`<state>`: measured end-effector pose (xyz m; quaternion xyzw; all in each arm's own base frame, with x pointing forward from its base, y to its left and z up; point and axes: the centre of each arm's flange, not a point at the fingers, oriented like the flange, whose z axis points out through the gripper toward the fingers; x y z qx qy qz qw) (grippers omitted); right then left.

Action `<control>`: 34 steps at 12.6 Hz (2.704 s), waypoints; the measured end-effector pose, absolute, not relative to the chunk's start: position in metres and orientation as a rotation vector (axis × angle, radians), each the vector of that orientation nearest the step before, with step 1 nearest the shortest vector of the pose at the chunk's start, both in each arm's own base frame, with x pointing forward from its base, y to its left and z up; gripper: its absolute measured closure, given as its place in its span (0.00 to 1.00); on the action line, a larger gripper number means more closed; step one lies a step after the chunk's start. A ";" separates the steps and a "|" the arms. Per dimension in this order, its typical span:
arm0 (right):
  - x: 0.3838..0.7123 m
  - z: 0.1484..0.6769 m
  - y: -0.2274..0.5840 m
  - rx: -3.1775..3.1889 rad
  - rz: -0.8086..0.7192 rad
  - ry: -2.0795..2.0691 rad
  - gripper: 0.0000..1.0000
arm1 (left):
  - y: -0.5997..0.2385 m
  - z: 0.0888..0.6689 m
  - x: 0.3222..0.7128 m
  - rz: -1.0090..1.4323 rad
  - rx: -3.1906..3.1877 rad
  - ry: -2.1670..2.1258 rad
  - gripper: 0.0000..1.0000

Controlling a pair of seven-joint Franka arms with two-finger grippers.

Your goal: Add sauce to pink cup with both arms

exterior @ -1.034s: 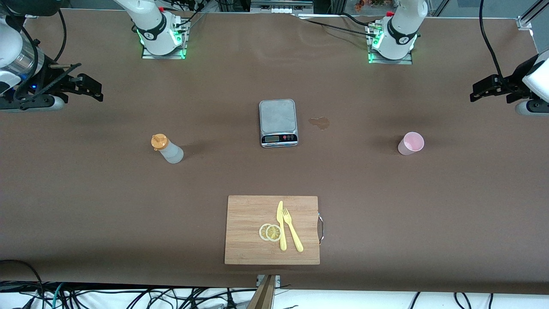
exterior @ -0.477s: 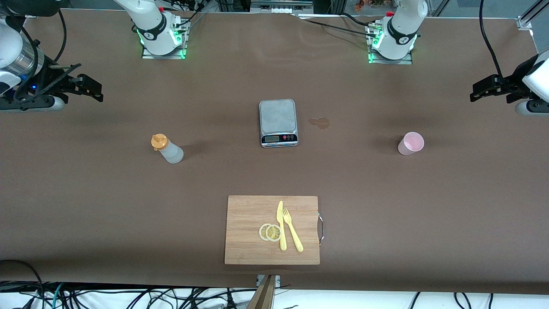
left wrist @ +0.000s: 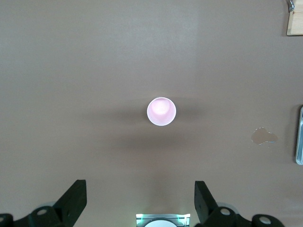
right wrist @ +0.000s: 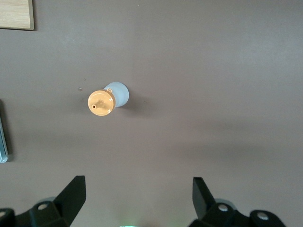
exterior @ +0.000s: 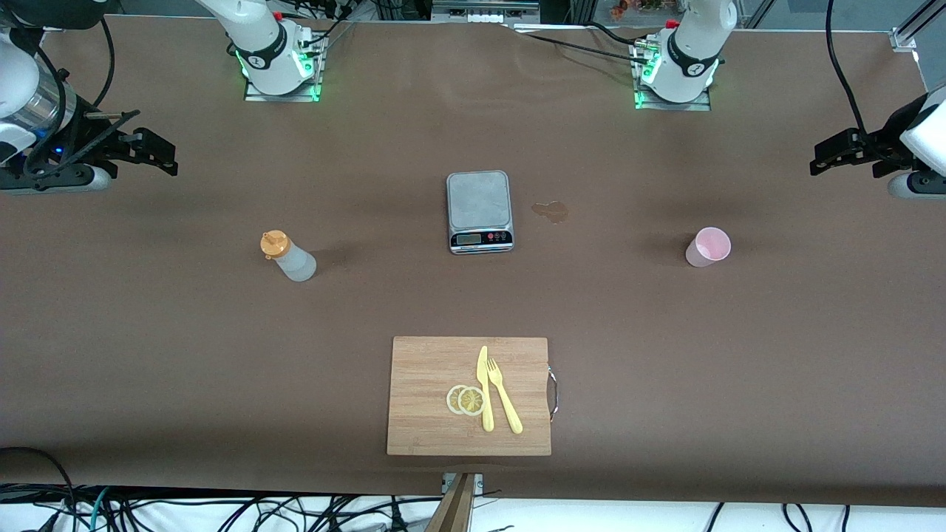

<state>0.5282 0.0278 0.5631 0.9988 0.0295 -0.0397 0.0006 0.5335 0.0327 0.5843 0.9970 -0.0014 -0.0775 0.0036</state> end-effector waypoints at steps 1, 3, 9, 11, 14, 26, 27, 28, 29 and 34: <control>0.528 0.563 0.028 3.136 -0.125 0.093 0.00 | 0.033 0.584 0.533 -0.243 3.125 -0.004 0.00; 0.528 0.563 0.028 3.136 -0.125 0.093 0.00 | 0.032 0.584 0.534 -0.243 3.125 -0.007 0.00; 0.528 0.563 0.027 3.137 -0.125 0.090 0.00 | 0.028 0.585 0.534 -0.237 3.123 -0.020 0.00; 0.528 0.563 0.027 3.137 -0.126 0.089 0.00 | 0.032 0.583 0.535 -0.244 3.121 -0.007 0.00; 0.528 0.563 0.026 3.137 -0.126 0.088 0.00 | 0.034 0.559 0.548 -0.281 3.113 -0.007 0.00; 0.529 0.562 0.025 3.137 -0.128 0.084 0.00 | 0.046 0.389 0.539 -0.227 3.116 0.029 0.00; 0.529 0.562 0.024 3.137 -0.128 0.083 0.00 | 0.047 0.372 0.533 -0.212 3.118 0.033 0.00; 0.529 0.562 0.024 3.137 -0.128 0.082 0.00 | 0.048 0.354 0.527 -0.183 3.121 0.039 0.00; 0.529 0.562 0.024 3.137 -0.128 0.082 0.00 | 0.050 0.338 0.520 -0.153 3.124 0.050 0.00; 0.529 0.562 0.024 3.137 -0.129 0.082 0.00 | 0.056 0.286 0.493 -0.098 3.126 0.146 0.00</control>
